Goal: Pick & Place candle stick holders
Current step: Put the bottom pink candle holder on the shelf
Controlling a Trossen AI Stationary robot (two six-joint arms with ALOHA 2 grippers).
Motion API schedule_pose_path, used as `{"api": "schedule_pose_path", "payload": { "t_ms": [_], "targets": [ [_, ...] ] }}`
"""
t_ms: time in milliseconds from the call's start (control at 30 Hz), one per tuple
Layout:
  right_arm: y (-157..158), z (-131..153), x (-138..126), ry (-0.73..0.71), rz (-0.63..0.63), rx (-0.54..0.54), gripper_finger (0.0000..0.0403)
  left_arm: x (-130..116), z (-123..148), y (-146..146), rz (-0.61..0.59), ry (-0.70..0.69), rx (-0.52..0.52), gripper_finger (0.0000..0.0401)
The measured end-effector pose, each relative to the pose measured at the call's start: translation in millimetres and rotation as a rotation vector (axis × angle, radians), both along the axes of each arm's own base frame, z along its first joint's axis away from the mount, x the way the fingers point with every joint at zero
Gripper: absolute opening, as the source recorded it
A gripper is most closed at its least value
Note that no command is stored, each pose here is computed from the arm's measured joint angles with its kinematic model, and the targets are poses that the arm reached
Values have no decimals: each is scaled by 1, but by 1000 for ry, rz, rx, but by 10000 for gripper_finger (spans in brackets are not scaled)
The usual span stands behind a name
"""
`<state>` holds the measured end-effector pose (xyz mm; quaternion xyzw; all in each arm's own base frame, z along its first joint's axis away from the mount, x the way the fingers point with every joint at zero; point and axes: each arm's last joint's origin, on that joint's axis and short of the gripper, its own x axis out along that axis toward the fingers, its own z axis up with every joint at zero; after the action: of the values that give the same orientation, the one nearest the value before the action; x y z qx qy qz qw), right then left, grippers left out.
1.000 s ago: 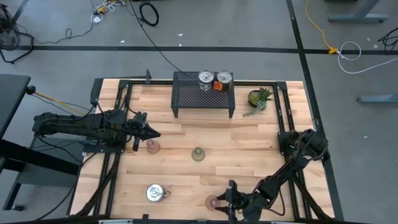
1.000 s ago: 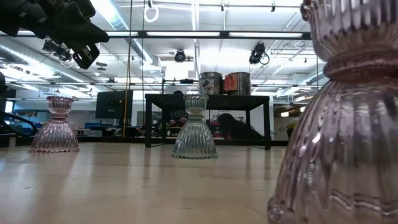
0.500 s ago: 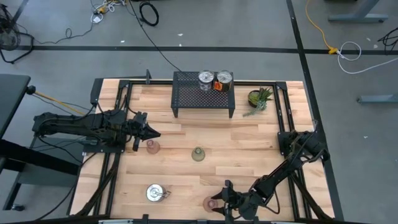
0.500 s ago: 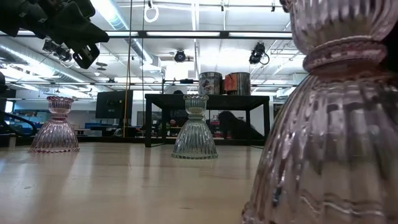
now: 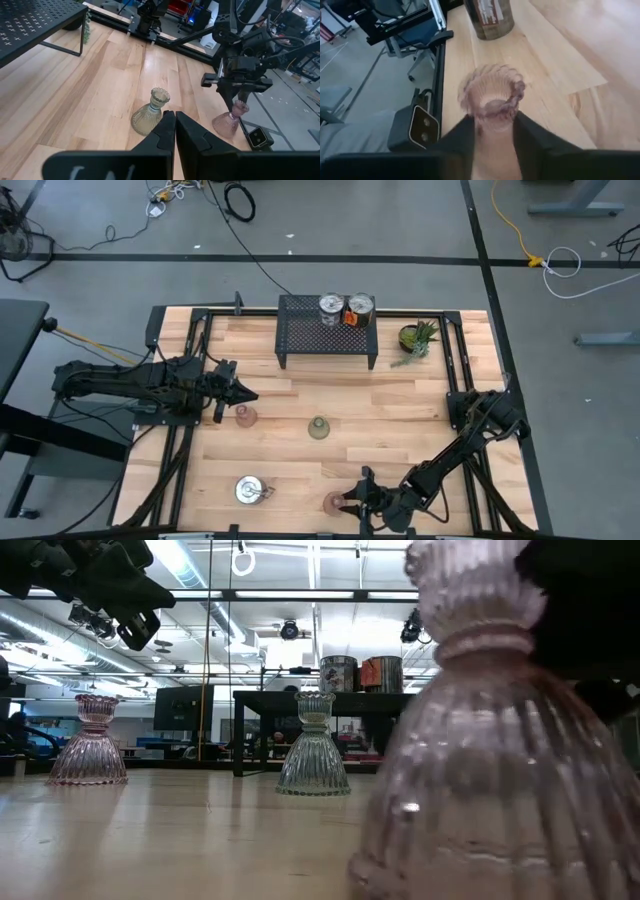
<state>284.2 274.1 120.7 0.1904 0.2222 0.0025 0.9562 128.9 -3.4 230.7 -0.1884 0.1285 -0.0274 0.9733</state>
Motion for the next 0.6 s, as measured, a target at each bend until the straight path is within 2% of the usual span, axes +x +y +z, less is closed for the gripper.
{"api": "schedule_pose_path", "payload": {
  "t_ms": [133, 200, 600],
  "targets": [
    [-1, -2, -1, 19, 4, -16, 28, 0, 0, 0, 0, 0, 0, 16],
    [-1, -2, -1, 21, 6, -21, 7, 0, 0, 0, 0, 0, 0, 16],
    [1, -2, -1, 34, 29, 34, 107, 0, 0, 0, -3, 4, -8, 16]
  ]
}}
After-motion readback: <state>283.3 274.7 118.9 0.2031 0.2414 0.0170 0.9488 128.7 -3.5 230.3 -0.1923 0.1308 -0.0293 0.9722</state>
